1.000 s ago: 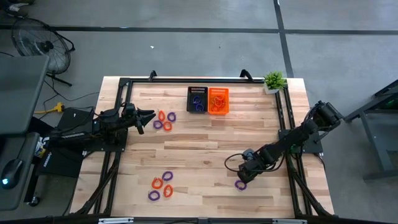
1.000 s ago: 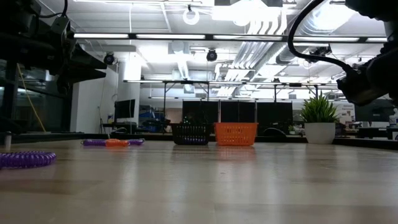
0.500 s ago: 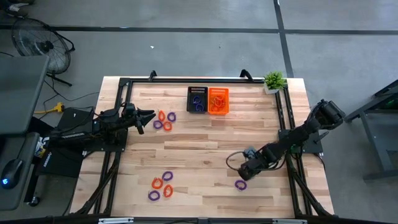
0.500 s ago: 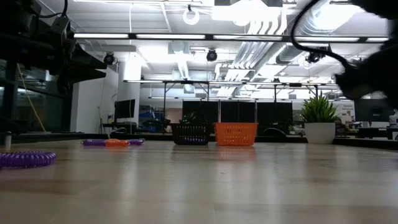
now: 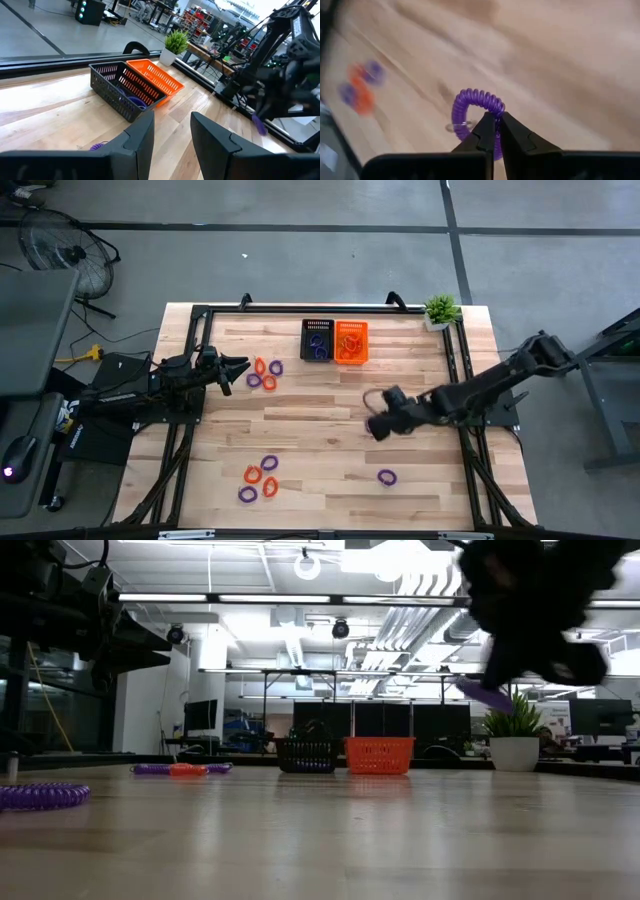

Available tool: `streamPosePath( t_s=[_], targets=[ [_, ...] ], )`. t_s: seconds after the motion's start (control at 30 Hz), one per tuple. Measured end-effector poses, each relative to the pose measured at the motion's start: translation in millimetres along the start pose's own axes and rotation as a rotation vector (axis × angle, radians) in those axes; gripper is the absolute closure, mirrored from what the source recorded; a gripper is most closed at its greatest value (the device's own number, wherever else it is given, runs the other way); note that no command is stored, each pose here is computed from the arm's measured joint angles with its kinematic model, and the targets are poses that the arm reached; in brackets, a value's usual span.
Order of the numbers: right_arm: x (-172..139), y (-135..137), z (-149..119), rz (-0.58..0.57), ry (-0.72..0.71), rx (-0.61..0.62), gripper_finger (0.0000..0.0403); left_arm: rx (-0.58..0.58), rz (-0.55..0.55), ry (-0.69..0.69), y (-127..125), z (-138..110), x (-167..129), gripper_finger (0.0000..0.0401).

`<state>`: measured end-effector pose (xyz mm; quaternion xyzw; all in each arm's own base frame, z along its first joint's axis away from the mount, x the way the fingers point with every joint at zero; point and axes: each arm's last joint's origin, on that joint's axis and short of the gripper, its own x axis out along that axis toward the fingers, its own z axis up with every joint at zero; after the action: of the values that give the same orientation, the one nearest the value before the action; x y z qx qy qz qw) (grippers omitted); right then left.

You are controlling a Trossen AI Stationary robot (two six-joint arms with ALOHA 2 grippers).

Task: Sort spring keychains
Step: Put the purple spring keychain in the black bin

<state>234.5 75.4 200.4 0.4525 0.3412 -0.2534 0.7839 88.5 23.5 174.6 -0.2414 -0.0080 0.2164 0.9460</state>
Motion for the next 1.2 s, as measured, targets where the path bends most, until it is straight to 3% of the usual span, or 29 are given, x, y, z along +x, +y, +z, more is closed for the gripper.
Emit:
streamPosePath(
  t_s=[0.3,0.57,0.77,1.0,1.2],
  targets=[
    [3.6,12.6,79.1,0.235,-0.329,-0.027,0.0396,0.000,0.000,0.000,0.0,0.0,0.0,0.0275],
    [-1.9,-1.7,140.5,0.275,-0.577,-0.069,0.0396,0.000,0.000,0.000,0.1,-0.1,0.0,0.0275],
    [-6.6,-14.6,170.8,0.276,-0.689,-0.132,0.0398,0.000,0.000,0.000,0.0,0.0,0.0,0.0275],
    [5.3,-7.9,207.2,0.223,-0.671,-0.287,0.0396,0.000,0.000,0.000,0.0,0.0,0.0,0.0275],
    [30.6,10.2,252.2,0.090,-0.462,-0.454,0.0396,0.000,-0.003,0.002,-0.1,-0.1,0.0,0.0275]
  ],
)
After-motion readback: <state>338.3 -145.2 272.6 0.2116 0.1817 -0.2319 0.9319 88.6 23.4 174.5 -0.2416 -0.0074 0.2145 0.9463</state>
